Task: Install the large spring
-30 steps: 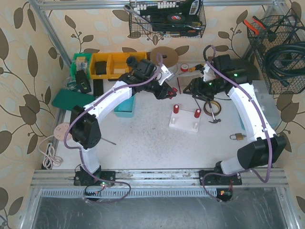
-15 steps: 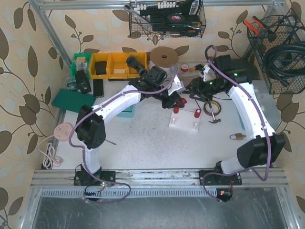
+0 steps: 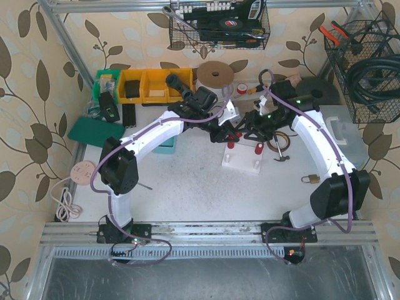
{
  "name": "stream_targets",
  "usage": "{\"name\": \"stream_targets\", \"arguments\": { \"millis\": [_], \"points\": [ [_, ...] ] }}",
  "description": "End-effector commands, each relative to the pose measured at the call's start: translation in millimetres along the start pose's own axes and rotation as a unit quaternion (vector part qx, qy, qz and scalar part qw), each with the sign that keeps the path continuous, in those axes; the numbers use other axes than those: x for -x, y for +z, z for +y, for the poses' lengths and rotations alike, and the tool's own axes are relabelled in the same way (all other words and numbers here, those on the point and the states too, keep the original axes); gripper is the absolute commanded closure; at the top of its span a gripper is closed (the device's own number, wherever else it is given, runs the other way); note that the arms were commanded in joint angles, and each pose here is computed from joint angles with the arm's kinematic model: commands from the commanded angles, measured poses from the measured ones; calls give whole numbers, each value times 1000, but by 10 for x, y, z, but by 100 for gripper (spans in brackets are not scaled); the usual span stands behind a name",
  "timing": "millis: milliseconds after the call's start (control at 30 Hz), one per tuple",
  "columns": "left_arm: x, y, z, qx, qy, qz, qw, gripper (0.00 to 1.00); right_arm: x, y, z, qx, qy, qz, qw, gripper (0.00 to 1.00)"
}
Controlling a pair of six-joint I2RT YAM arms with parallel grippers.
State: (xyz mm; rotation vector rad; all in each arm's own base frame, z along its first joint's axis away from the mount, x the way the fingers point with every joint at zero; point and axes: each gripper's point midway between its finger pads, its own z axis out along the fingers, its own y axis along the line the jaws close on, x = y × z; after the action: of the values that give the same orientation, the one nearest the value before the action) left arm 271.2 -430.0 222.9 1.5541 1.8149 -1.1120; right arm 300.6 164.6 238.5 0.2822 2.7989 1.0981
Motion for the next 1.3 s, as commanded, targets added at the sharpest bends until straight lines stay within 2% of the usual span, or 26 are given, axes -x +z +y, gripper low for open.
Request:
{"name": "stream_targets", "arguments": {
  "millis": [0, 200, 367, 433, 567, 633, 667, 733, 833, 1033, 1167, 1267],
  "points": [
    [456, -237, -330, -23, 71, -63, 995, 100, -50, 146, 78, 14, 3, 17, 1000, 46],
    [483, -246, -366, -32, 79, -68, 994, 100, 8, 228, 85, 20, 27, 17, 999, 50],
    [522, -264, -385, -35, 86, -73, 993, 100, -64, 286, 13, 7, 30, 43, 999, 52],
    [518, -259, -388, -37, 84, -73, 993, 100, -69, 285, 25, 13, 28, 43, 999, 60],
    [437, -218, -313, -21, 75, -61, 995, 99, -35, 225, 122, 28, 12, 30, 999, 86],
    [388, -206, -264, -10, 66, -54, 996, 84, -4, 179, 142, 26, 1, 19, 999, 99],
    [367, -213, -244, -5, 61, -51, 997, 75, 15, 149, 142, 23, -4, 10, 1000, 100],
    [319, -242, -197, 5, 50, -48, 998, 48, 74, 75, 104, 6, -14, -19, 1000, 100],
    [185, -325, -48, 32, 8, -46, 998, 33, 134, -104, -38, -47, -46, -77, 995, 100],
    [-121, -759, 419, 124, -100, -58, 985, 25, -7, -327, -769, -210, -92, -148, 962, 100],
    [-488, -1146, 853, 232, -196, -44, 952, 22, -217, -354, -1066, -259, -121, -165, 944, 100],
    [-717, -1373, 1027, 273, -254, -41, 927, 21, -300, -334, -1166, -275, -146, -175, 934, 100]
  ]
}}
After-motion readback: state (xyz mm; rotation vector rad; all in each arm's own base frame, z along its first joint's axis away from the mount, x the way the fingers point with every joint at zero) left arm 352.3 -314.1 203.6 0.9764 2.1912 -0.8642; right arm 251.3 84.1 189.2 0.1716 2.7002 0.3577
